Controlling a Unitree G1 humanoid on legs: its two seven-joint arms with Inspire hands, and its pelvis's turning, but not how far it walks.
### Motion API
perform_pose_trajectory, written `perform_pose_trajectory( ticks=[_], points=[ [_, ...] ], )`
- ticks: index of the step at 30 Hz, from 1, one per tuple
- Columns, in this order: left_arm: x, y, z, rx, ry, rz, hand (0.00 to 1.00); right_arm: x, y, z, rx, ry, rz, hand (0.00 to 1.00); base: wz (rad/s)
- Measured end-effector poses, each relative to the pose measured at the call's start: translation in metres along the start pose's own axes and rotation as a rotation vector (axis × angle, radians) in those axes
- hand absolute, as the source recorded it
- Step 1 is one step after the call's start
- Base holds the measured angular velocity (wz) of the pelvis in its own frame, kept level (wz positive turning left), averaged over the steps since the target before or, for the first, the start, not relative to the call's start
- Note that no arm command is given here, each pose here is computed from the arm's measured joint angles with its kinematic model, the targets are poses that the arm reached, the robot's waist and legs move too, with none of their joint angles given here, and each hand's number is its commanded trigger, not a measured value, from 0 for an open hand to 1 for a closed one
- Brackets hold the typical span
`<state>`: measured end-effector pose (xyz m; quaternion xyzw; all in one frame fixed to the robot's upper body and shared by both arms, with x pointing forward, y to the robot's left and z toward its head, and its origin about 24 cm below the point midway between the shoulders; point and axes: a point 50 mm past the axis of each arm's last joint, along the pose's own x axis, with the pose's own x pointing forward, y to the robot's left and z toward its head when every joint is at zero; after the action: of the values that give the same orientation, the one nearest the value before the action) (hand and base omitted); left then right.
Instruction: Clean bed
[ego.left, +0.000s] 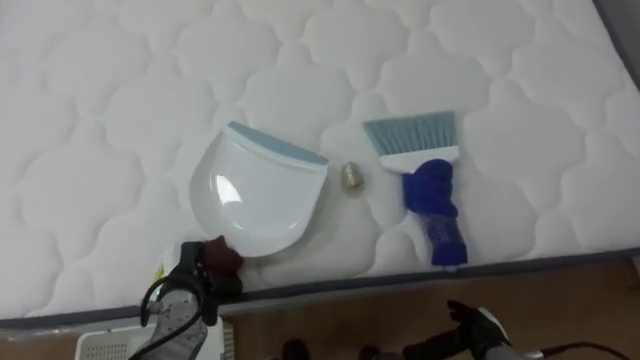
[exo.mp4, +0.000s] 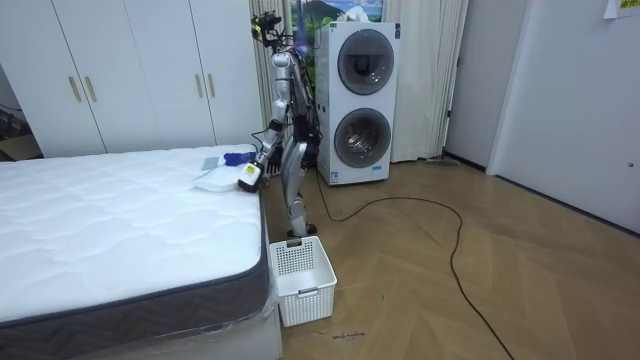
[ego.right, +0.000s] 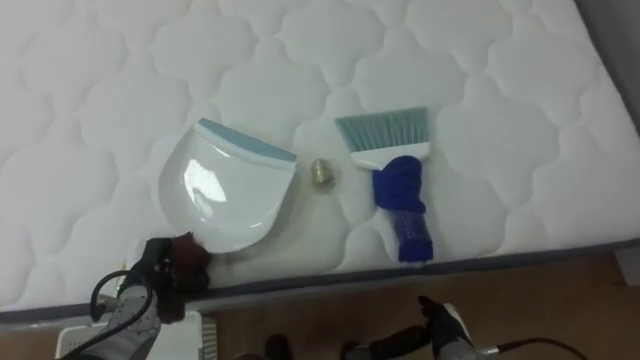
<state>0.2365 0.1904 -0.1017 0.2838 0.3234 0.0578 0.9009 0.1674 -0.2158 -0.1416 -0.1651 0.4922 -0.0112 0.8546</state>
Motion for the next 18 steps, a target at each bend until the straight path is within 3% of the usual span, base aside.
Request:
perform_pose_trajectory(
  ticks=[18],
  points=[
    [0.0009, 0.0001, 0.0016, 0.046, -0.008, -0.007, 1.00, -0.0004, 0.0019, 0.0011, 0.068, -0.003, -0.019, 0.00, 0.00]
  ],
)
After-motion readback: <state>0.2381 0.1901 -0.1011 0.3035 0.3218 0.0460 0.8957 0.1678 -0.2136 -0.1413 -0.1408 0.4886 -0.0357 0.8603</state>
